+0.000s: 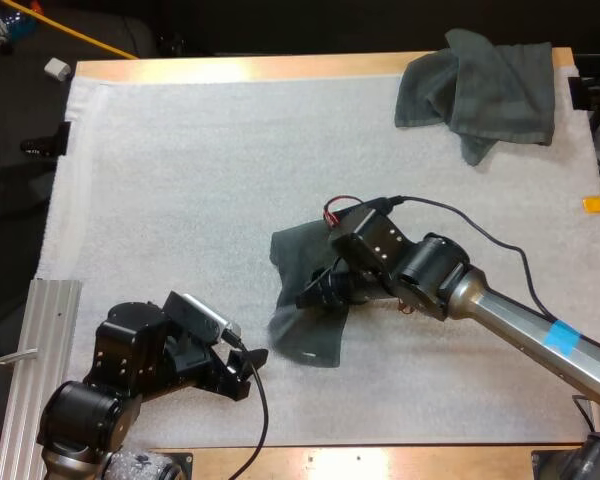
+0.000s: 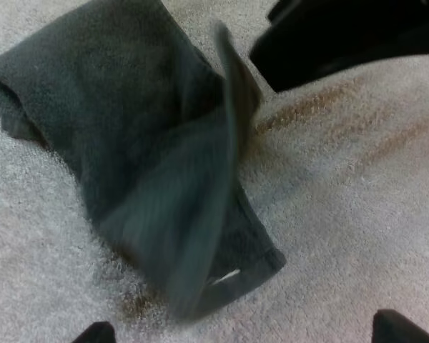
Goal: Pick towel from pile, fold and stack
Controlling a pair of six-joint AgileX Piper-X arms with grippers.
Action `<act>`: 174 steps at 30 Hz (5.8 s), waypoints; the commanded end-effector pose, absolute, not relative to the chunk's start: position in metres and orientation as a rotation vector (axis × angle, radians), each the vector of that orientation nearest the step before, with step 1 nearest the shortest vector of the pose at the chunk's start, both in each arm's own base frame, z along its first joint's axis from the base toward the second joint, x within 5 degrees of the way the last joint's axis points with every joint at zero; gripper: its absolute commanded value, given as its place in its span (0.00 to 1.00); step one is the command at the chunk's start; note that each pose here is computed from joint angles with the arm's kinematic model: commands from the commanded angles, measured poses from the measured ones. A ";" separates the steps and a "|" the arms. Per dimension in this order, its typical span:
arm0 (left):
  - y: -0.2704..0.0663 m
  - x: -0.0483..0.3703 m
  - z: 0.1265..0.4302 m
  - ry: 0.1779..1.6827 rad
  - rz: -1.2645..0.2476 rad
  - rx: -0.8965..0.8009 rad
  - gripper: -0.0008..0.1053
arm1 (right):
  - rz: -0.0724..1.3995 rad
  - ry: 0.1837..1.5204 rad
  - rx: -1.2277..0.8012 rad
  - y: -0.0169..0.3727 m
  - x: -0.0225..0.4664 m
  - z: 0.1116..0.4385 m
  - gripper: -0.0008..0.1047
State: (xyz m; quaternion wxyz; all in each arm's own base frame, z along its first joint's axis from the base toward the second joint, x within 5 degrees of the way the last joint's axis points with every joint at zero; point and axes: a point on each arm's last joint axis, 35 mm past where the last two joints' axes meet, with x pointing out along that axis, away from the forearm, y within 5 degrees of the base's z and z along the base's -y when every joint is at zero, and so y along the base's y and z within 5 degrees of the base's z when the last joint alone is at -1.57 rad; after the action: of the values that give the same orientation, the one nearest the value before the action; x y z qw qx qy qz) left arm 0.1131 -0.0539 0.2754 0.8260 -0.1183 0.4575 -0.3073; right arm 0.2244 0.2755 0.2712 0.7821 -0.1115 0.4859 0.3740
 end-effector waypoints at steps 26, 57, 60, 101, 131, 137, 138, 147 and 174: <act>-0.054 0.112 0.275 0.989 -0.654 -0.251 0.65 | 0.708 1.320 -0.285 0.230 0.180 0.173 0.58; -0.054 0.111 0.274 1.005 -0.659 -0.251 0.65 | 0.685 1.327 -0.053 0.241 0.192 0.139 0.01; -0.054 0.111 0.274 1.006 -0.661 -0.251 0.65 | 0.697 1.303 -0.050 0.241 0.192 0.147 0.01; -0.054 0.112 0.274 1.012 -0.654 -0.257 0.65 | 0.553 1.331 -0.056 0.210 0.179 0.159 0.49; -0.054 0.110 0.272 1.036 -0.656 -0.262 0.65 | 0.587 1.379 0.150 0.229 0.190 0.127 0.14; -0.054 0.110 0.272 1.038 -0.657 -0.258 0.65 | 0.604 1.359 0.127 0.228 0.189 0.132 0.01; -0.054 0.109 0.272 1.038 -0.657 -0.258 0.65 | 0.602 1.355 0.117 0.227 0.189 0.134 0.01; -0.054 0.109 0.272 1.035 -0.665 -0.251 0.65 | 0.511 1.287 -0.097 0.202 0.177 0.167 0.01; -0.083 0.169 0.224 1.258 -0.744 -0.349 0.65 | 0.360 1.328 -0.280 0.166 0.153 0.198 0.01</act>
State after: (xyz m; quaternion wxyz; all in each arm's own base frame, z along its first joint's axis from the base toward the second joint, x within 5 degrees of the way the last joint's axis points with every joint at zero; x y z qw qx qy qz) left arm 0.1602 -0.0745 0.2350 0.7513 -0.1534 0.5517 -0.3281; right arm 0.1532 0.1678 0.1961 0.7655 -0.1329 0.6066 0.1684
